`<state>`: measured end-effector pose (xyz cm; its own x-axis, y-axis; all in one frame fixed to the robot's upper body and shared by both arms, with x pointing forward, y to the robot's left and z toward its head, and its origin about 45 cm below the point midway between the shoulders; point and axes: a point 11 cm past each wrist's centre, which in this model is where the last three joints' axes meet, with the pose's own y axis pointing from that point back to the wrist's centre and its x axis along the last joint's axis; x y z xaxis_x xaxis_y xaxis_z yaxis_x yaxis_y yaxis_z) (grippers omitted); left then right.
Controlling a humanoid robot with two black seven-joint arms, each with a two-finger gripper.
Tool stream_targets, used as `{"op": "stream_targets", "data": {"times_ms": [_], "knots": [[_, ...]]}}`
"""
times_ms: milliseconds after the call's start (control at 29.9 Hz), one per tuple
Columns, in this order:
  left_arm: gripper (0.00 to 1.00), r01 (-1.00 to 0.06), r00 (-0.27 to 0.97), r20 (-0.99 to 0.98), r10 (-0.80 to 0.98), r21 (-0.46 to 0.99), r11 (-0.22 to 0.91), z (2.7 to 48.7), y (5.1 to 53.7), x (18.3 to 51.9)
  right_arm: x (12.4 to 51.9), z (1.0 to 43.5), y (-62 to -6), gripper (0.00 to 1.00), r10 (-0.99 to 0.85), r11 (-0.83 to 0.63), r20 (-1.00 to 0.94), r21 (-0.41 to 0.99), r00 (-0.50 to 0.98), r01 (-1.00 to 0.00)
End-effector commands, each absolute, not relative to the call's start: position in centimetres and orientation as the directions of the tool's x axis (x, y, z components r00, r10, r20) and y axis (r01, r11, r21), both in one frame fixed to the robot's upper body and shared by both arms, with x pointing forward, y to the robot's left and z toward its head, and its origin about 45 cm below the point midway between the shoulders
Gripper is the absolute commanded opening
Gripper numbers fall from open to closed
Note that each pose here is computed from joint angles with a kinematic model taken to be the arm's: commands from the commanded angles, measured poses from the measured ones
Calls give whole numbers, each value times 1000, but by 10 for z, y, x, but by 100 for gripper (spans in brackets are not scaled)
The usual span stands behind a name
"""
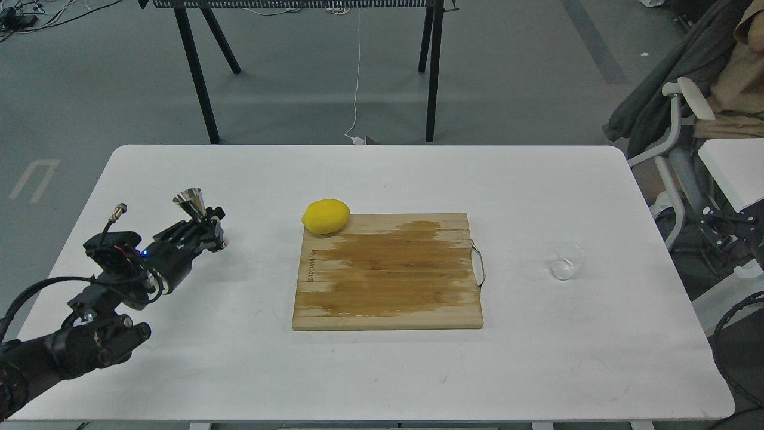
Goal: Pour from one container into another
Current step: 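Lift the steel jigger with the left gripper and carry it over the board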
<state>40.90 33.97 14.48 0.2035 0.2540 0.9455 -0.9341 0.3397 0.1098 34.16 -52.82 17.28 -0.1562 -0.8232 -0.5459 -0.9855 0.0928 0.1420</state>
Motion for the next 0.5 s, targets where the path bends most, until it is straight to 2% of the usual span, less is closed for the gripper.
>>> {"op": "stream_targets", "data": {"times_ms": [0, 67, 134, 234, 468], "knots": [[7, -891, 109, 950, 294, -38, 452, 211, 294, 441, 343, 174, -528, 99, -823, 92, -547, 138, -153, -986], [7, -843, 98, 940, 326, -96, 530, 234, 256, 445, 343, 175, -529, 99, -824, 94, -545, 137, -154, -986], [7, -797, 124, 924, 362, -125, 591, 237, 217, 441, 342, 174, -531, 99, -823, 103, -544, 143, -165, -984], [7, -728, 178, 907, 383, -140, 671, 227, 161, 427, 343, 174, -536, 99, -824, 118, -538, 149, -180, -982], [7, -587, 242, 918, 313, -118, 801, 194, 82, 386, 341, 170, -540, 99, -824, 132, -530, 164, -200, -978]]}}
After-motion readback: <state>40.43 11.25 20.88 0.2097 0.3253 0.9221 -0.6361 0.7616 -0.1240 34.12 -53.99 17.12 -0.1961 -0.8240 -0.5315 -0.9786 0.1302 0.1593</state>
